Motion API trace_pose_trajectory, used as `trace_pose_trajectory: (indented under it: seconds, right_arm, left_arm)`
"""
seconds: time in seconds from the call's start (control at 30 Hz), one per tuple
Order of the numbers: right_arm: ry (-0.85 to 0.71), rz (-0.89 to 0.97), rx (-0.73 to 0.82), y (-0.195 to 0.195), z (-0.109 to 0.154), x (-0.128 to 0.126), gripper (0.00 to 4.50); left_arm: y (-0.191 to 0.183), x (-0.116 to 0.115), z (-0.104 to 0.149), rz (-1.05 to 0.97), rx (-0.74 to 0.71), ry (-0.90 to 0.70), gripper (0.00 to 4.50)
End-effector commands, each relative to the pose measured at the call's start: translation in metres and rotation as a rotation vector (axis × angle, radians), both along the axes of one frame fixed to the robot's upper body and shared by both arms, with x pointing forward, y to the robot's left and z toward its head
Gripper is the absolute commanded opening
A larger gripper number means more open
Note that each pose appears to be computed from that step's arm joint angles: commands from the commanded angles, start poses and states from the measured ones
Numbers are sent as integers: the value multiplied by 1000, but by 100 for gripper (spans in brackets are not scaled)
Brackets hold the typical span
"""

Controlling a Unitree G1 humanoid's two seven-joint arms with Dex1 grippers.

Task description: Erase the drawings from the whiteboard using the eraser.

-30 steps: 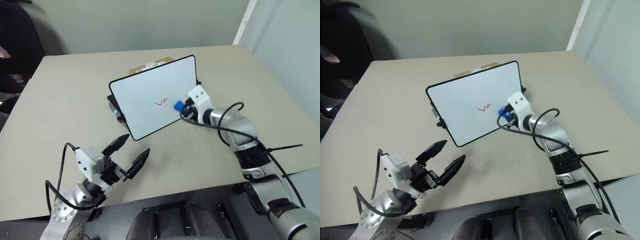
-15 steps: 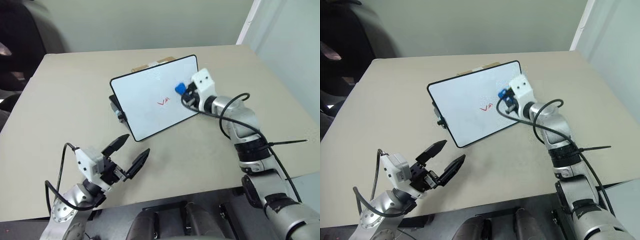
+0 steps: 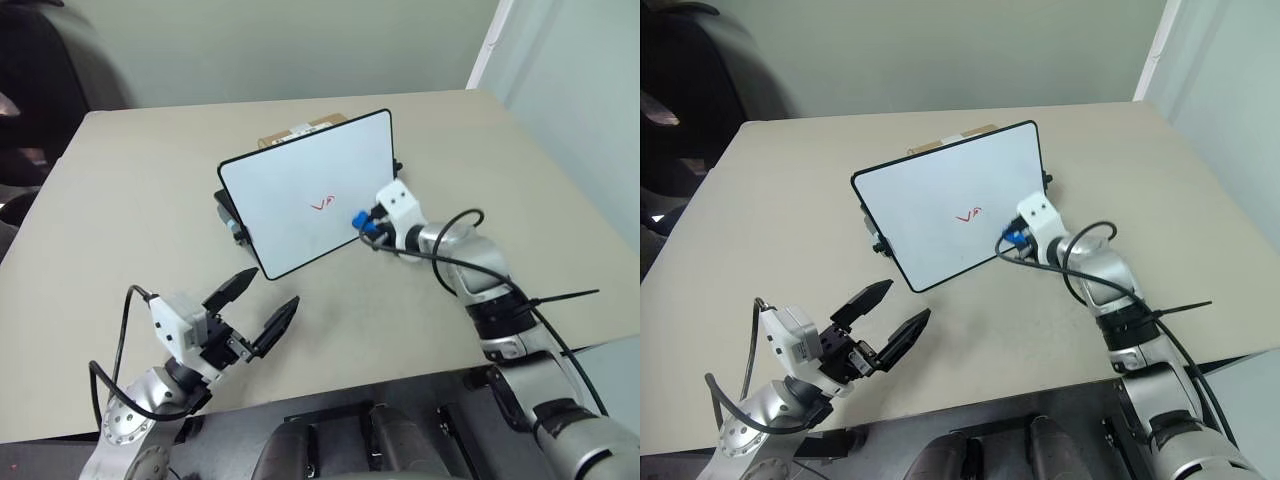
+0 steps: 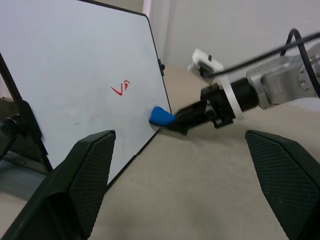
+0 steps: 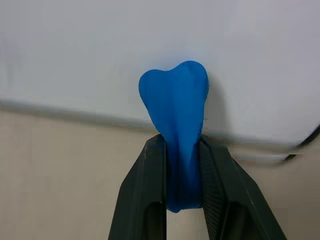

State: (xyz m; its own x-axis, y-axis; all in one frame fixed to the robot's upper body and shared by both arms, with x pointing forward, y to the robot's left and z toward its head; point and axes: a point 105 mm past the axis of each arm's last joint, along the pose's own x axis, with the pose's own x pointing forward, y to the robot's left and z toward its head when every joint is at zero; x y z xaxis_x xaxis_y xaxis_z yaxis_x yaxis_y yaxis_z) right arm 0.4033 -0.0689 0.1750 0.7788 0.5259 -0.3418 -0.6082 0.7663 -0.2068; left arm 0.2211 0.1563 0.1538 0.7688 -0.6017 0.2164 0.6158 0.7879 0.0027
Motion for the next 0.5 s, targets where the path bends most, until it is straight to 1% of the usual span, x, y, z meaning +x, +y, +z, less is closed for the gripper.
trace_pose_trajectory:
  seconds: [0.03, 0.13, 0.23, 0.3, 0.5]
  right_arm:
    - [-158, 34, 99, 10, 52, 0, 80]
    - [-189, 54, 116, 17, 62, -3, 80]
    - [-193, 70, 121, 22, 61, -5, 80]
    - [-164, 84, 113, 26, 50, -7, 80]
    - [-20, 132, 51, 36, -5, -20, 80]
  left_arm:
    - [-3, -3, 11, -12, -2, -49, 450]
    - [-4, -3, 11, -12, -4, -50, 450]
    - [-4, -3, 11, -11, -5, -50, 450]
    - [-4, -4, 11, -9, -7, -51, 450]
    - [-4, -6, 12, -4, -9, -53, 450]
